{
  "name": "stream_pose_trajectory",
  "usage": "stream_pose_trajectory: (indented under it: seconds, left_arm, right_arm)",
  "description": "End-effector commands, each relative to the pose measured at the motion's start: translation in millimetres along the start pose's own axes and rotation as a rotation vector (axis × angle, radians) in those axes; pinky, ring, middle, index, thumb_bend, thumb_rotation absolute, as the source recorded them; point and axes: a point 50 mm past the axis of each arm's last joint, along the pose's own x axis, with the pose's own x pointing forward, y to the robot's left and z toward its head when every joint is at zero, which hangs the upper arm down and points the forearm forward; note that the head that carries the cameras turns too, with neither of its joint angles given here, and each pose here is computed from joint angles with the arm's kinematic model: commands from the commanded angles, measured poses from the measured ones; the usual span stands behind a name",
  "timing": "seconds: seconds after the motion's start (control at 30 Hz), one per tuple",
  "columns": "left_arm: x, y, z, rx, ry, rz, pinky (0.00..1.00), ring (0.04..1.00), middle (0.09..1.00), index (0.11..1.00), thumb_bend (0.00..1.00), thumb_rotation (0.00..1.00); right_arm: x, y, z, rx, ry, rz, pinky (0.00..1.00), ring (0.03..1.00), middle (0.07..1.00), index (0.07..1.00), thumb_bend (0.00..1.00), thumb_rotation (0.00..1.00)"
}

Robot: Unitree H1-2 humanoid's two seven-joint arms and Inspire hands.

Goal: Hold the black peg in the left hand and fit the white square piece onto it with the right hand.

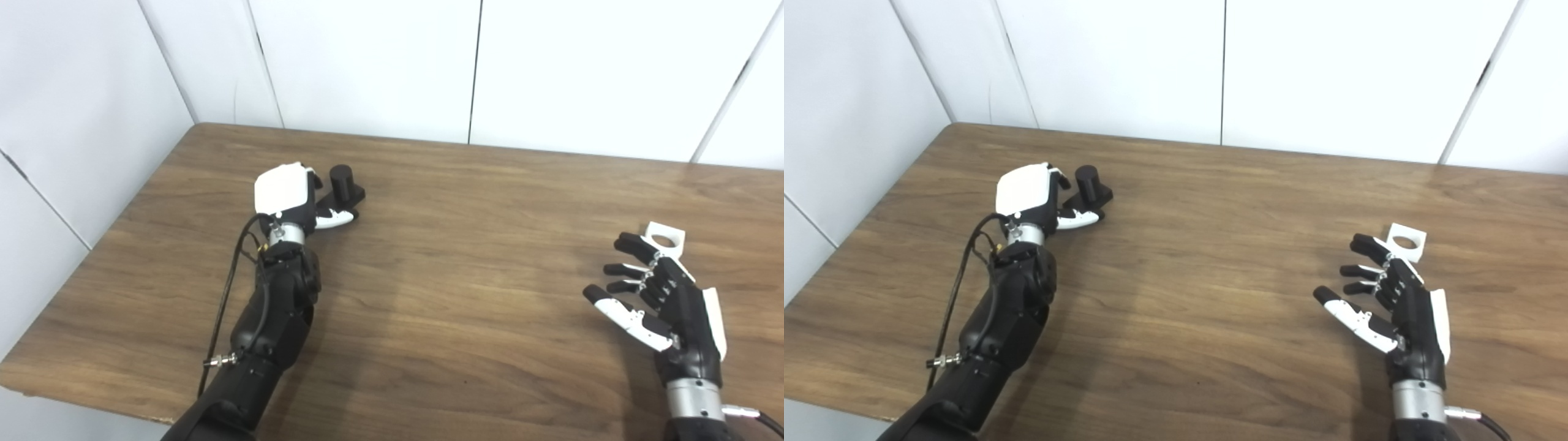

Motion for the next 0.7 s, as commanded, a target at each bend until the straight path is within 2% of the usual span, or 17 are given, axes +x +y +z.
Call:
stream_pose_trajectory:
  seconds: [0.0,0.33,0.43,0.47,0.5,0.67]
  left_arm:
    - [17,18,1,0.009,-0.004,0.07,0.83,0.905,0.874,0.645,0.86,0.46]
    - [26,12,-7,-0.05,-0.023,0.026,0.84,0.87,0.846,0.607,0.73,0.37]
    - [28,8,-9,-0.1,-0.05,0.01,0.83,0.847,0.83,0.577,0.69,0.3]
    - [29,7,-10,-0.119,-0.056,0.002,0.83,0.842,0.822,0.527,0.59,0.17]
    - [30,6,-10,-0.132,-0.061,-0.004,0.83,0.84,0.817,0.509,0.55,0.13]
    - [32,2,-12,-0.179,-0.095,-0.044,0.83,0.84,0.816,0.491,0.51,0.08]
  right_arm:
    - [-2,0,3,0.006,-0.029,-0.014,0.5,0.618,0.76,0.744,0.76,0.2]
    - [-7,1,4,0.018,-0.018,-0.017,0.52,0.63,0.769,0.742,0.75,0.21]
    - [-8,0,4,0.014,-0.018,-0.019,0.51,0.627,0.769,0.745,0.75,0.21]
    - [-8,0,4,0.013,-0.018,-0.019,0.51,0.628,0.769,0.747,0.75,0.22]
    - [-9,-1,4,0.012,-0.017,-0.019,0.51,0.627,0.771,0.748,0.75,0.22]
    - [-10,-2,4,0.012,-0.018,-0.025,0.51,0.629,0.778,0.748,0.74,0.23]
